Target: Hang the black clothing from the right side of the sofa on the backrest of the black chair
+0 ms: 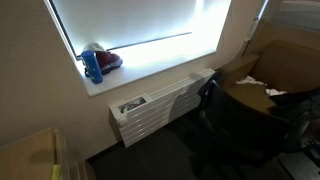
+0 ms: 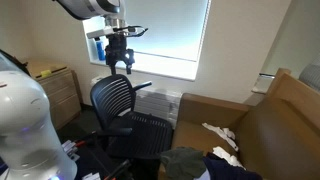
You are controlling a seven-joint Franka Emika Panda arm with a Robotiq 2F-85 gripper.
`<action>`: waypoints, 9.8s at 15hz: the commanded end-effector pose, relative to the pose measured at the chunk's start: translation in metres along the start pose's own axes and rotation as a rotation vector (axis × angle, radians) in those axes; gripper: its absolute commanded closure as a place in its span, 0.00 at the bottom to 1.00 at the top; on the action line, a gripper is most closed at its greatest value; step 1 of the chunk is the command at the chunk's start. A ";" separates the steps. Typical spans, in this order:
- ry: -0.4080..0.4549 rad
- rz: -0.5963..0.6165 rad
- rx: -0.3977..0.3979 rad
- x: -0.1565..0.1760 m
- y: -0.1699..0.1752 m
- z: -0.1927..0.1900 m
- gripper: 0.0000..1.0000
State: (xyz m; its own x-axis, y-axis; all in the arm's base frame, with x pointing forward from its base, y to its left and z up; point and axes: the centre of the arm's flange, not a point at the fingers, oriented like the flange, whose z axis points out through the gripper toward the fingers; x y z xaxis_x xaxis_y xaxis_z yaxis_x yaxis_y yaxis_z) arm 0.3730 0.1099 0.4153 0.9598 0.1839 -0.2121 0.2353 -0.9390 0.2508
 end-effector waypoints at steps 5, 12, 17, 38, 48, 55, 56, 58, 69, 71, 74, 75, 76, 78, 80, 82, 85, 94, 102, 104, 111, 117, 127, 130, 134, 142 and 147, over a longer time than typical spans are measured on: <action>0.041 0.306 0.011 -0.002 0.078 0.083 0.00; -0.065 0.535 0.080 -0.050 0.137 0.147 0.00; 0.074 0.640 -0.024 -0.015 0.142 0.131 0.00; 0.144 1.374 -0.218 -0.138 0.410 0.280 0.00; 0.256 1.789 -0.224 -0.138 0.452 0.281 0.00; 0.331 2.179 -0.236 -0.079 0.478 0.305 0.00; 0.254 2.213 -0.212 -0.074 0.475 0.313 0.00; 0.274 2.198 -0.196 -0.086 0.464 0.303 0.00; -0.025 2.236 0.230 -0.023 0.488 0.412 0.00; -0.083 2.174 0.364 -0.004 0.502 0.438 0.00; -0.081 2.171 0.380 -0.008 0.473 0.433 0.00; -0.087 2.160 0.393 -0.006 0.480 0.437 0.00; -0.012 2.176 0.375 -0.012 0.472 0.433 0.00; 0.055 2.288 0.379 -0.005 0.474 0.445 0.00; 0.095 2.366 0.340 0.004 0.478 0.463 0.00; 0.080 2.331 0.353 -0.001 0.482 0.450 0.00; 0.087 2.346 0.334 0.002 0.477 0.459 0.00; -0.022 2.377 0.358 0.002 0.482 0.494 0.25; 0.010 2.363 0.313 0.019 0.485 0.481 0.75; 0.036 2.358 0.283 0.026 0.490 0.471 0.90; 0.224 2.163 0.282 0.060 0.493 0.339 0.98; 0.697 2.061 0.234 0.064 0.480 0.190 0.98; 0.936 1.976 0.269 0.074 0.461 0.116 0.98; 1.087 1.880 0.133 0.112 0.474 0.057 0.98; 1.195 1.650 0.057 0.169 0.417 -0.009 0.98; 1.268 1.211 0.401 0.272 0.217 -0.143 0.98; 1.302 1.149 0.502 0.255 0.189 -0.191 0.92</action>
State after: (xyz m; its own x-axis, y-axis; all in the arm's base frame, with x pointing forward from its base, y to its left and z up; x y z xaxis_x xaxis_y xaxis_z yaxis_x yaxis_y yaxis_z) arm 0.6913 0.0345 0.5903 0.1435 -0.6978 0.7018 -0.3875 -0.6921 -0.6089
